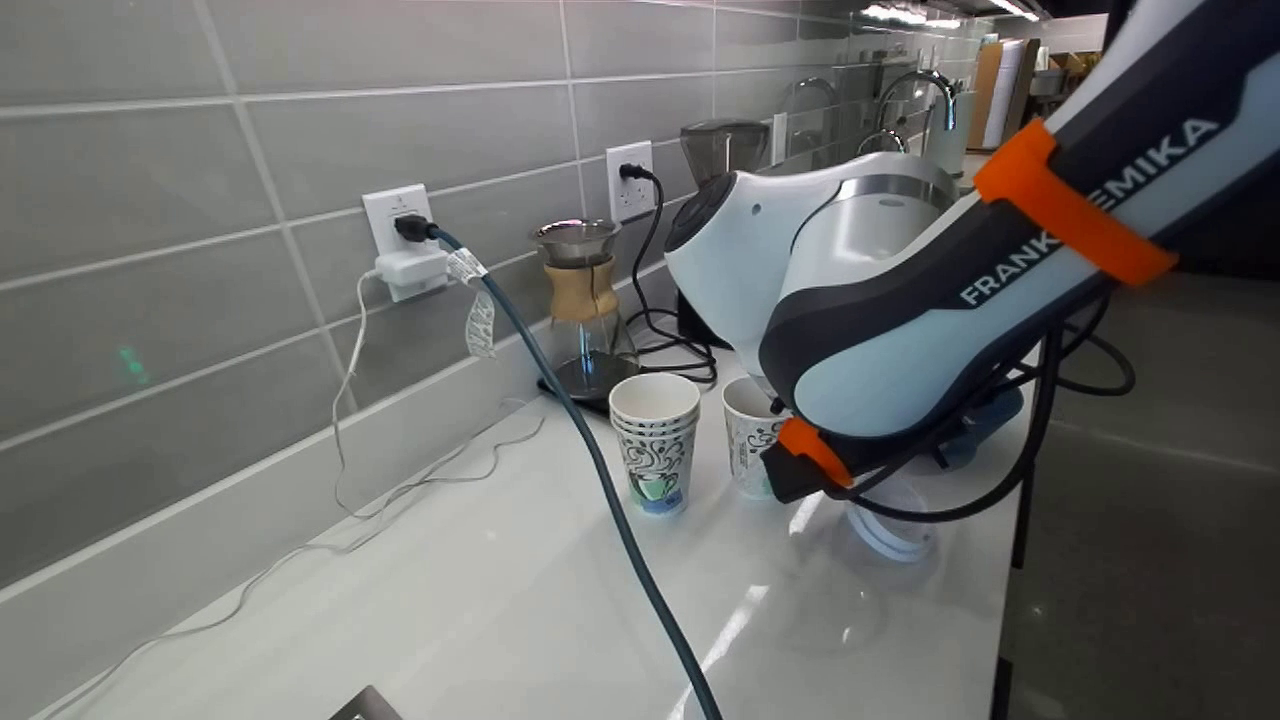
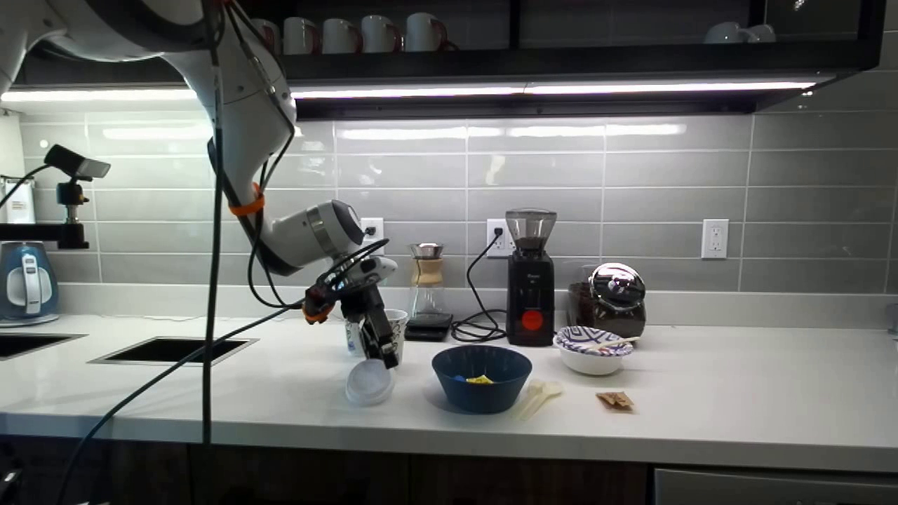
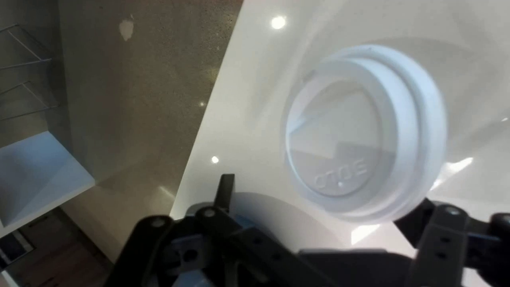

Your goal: Flip the styrofoam cup lid

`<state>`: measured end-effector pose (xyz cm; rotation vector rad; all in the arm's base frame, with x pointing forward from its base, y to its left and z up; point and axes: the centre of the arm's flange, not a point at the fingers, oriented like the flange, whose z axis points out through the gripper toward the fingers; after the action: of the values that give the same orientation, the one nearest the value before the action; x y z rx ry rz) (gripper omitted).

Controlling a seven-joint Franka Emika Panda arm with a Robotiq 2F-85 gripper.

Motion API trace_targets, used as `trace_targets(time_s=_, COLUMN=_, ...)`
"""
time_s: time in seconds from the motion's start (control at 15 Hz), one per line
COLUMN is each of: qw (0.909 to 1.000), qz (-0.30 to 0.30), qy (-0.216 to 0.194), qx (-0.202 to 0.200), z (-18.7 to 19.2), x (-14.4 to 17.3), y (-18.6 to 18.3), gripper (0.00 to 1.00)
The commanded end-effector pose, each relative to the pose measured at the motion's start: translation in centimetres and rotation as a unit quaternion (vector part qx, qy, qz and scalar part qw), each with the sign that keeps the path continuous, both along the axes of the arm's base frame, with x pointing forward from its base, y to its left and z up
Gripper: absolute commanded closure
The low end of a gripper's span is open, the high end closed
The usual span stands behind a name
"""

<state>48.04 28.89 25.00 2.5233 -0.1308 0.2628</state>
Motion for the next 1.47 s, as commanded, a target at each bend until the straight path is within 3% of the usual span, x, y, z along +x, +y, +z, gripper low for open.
trace_targets(time_s=0.0, qw=0.9983, qz=0.009, qy=0.023, qx=0.053, z=1.0, x=0.1, y=0.4, gripper=0.00)
trace_targets(time_s=0.2, qw=0.9931, qz=0.010, qy=0.034, qx=0.111, z=2.2, x=0.0, y=0.0, gripper=0.00)
trace_targets(time_s=0.53, qw=0.9678, qz=0.015, qy=0.057, qx=0.245, z=7.5, x=-0.9, y=-4.2, gripper=0.00)
trace_targets(time_s=0.73, qw=0.9573, qz=0.011, qy=0.100, qx=0.271, z=9.7, x=-2.6, y=-8.1, gripper=0.00)
trace_targets(time_s=0.93, qw=0.9502, qz=0.036, qy=0.078, qx=0.300, z=12.7, x=-4.4, y=-10.9, gripper=0.00)
trace_targets(time_s=1.2, qw=0.9500, qz=0.056, qy=0.029, qx=0.306, z=17.1, x=-7.0, y=-13.2, gripper=0.00)
trace_targets(time_s=1.4, qw=0.9438, qz=0.125, qy=-0.027, qx=0.305, z=20.3, x=-9.8, y=-13.9, gripper=0.00)
